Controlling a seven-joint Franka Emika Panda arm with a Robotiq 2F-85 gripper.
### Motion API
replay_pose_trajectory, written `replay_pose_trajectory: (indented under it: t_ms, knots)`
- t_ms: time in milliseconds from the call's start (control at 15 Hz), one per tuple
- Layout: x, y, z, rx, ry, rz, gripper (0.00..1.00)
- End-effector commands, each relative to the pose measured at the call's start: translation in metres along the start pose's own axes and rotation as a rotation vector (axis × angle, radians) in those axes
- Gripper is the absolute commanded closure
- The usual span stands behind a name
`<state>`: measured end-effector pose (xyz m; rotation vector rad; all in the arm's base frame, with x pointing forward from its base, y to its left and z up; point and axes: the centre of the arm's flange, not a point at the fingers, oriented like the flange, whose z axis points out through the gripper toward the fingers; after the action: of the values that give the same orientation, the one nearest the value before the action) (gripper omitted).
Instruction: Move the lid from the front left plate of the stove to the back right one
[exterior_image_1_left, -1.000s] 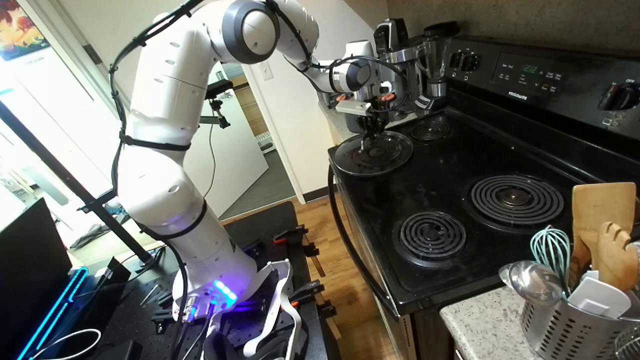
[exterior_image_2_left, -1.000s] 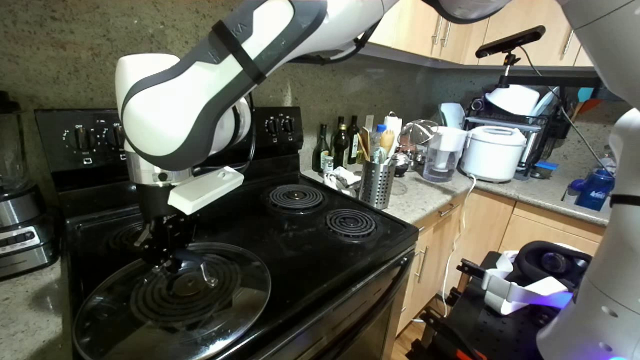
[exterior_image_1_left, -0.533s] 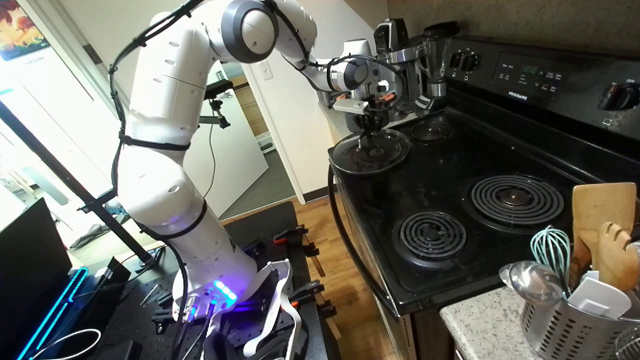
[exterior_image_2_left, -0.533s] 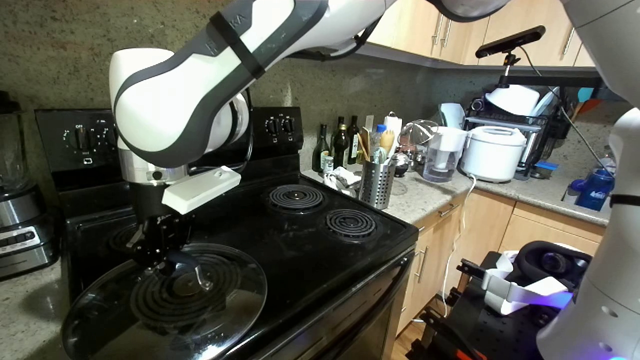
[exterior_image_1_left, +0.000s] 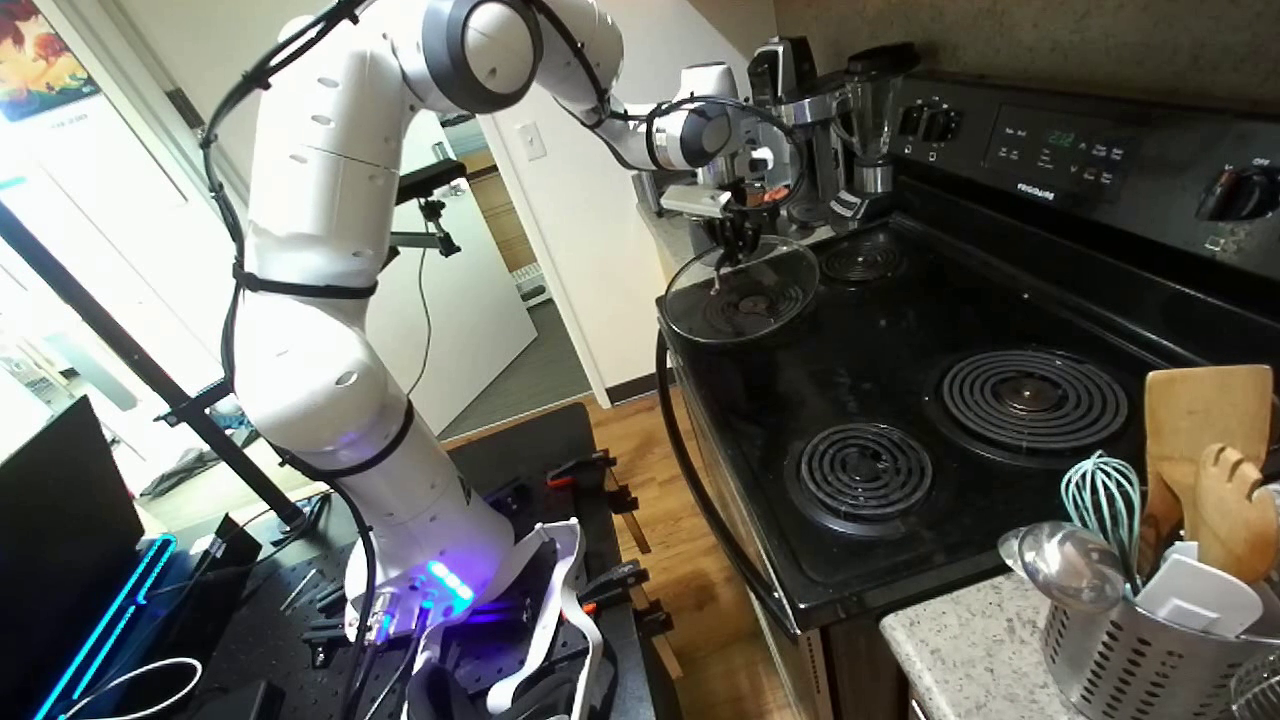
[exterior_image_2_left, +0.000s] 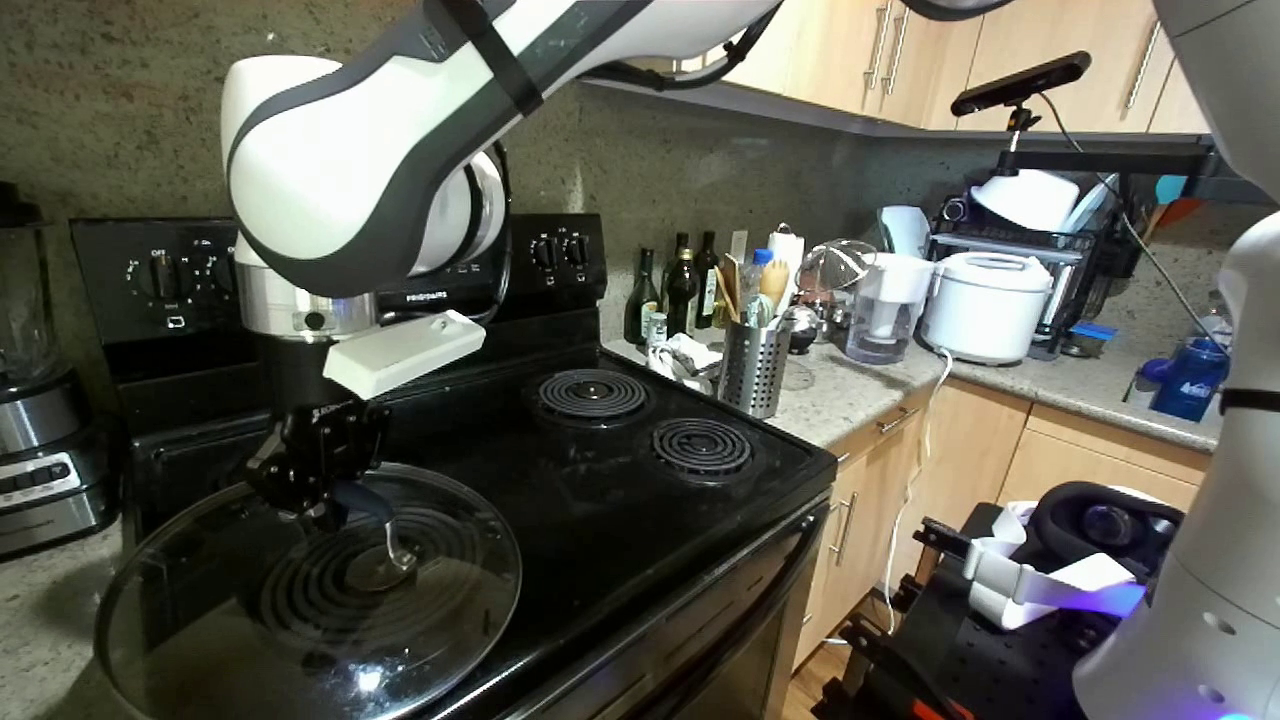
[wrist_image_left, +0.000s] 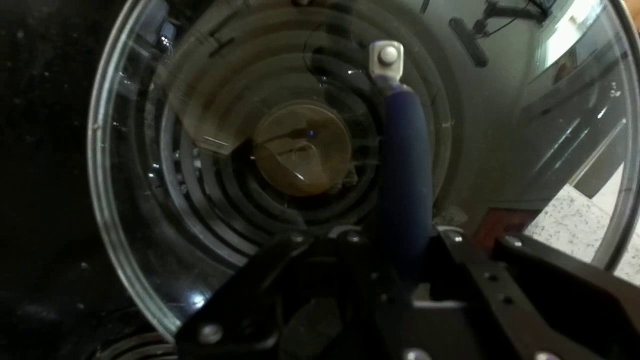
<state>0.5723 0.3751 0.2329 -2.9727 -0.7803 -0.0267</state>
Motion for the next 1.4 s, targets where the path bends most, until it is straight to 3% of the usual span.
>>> replay_pose_trajectory:
  t_ms: [0, 1333]
  knots:
    - [-0.014, 0.010, -0.036, 0.022, 0.005, -0.005, 0.98]
    - [-0.032, 0.076, -0.097, 0.043, 0.054, 0.079, 0.98]
